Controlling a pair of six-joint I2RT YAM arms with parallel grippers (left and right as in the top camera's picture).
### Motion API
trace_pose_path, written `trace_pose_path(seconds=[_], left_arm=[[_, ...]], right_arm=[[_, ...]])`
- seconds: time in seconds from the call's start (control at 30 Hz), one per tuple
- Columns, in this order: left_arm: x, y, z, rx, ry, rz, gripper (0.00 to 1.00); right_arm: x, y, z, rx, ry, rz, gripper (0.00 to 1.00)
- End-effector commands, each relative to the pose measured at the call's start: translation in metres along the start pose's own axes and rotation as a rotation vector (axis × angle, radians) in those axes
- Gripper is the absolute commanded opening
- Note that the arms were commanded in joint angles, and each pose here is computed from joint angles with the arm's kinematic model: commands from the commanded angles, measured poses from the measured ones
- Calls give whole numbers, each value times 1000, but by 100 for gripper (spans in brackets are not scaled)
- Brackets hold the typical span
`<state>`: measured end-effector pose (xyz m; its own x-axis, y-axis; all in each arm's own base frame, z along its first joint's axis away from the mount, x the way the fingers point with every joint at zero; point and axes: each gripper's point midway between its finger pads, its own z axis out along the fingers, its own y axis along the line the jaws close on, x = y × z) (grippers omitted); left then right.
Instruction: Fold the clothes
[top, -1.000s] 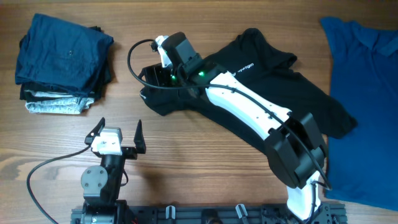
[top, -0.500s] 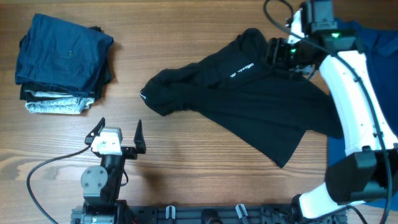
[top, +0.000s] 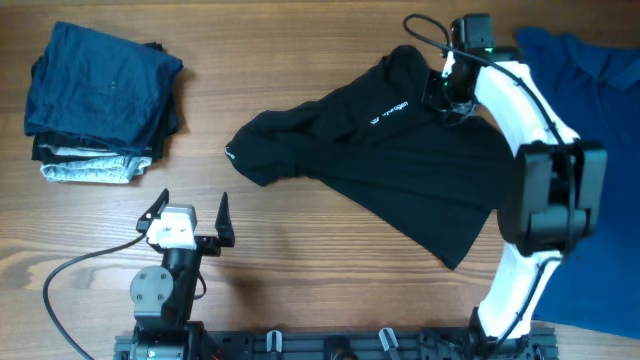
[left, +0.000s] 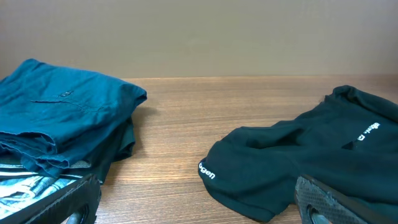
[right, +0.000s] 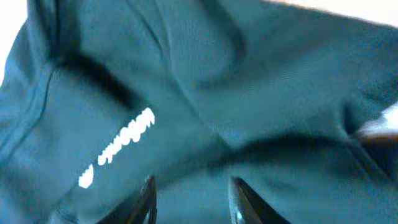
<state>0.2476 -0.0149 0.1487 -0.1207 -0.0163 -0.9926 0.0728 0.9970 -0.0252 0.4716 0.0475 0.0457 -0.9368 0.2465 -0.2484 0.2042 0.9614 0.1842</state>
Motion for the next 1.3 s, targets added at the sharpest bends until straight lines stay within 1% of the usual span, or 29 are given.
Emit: trace_pose_path(seconds=[0.0,0.1,0.17,0.3,0.33,0.43,0.57,0.63,0.67,0.7,0.73,0.77,0.87,1.07,1.27], left_arm=[[2,2,0,-10,1,19,100],[2,2,0,-10,1,19,100],[2,2,0,-10,1,19,100],[2,2,0,-10,1,18,100],[2,2,0,-10,1,18,100],[2,2,0,-10,1,18,100],[2,2,0,-10,1,18,100],[2,2,0,-10,1,19,100],[2,2,0,-10,1,18,100],[2,2,0,-10,1,18,100],[2,2,0,-10,1,19,100],[2,2,0,-10,1,18,100],[2,2,0,-10,1,18,100],[2,2,0,-10,1,19,100],[2,2,0,-10,1,18,100]], right_arm=[[-3,4,25,-20,-5,40,38],[-15,5,26,-23,-52,54,38],[-13,-3,28,19,-56,129,37],[8,-14,41,58,-8,190,36],[16,-23,45,95,3,217,36],[26,-32,57,120,-3,216,38],[13,-28,57,97,-54,214,43],[7,-26,57,86,-76,230,43],[7,-26,57,85,-80,233,40],[5,-25,57,82,-84,233,29],[4,-25,57,80,-89,233,9],[3,-24,57,78,-93,233,4],[-9,-20,51,62,-128,227,4],[-76,3,-22,8,-358,136,4],[-108,1,-42,56,-498,84,4]])
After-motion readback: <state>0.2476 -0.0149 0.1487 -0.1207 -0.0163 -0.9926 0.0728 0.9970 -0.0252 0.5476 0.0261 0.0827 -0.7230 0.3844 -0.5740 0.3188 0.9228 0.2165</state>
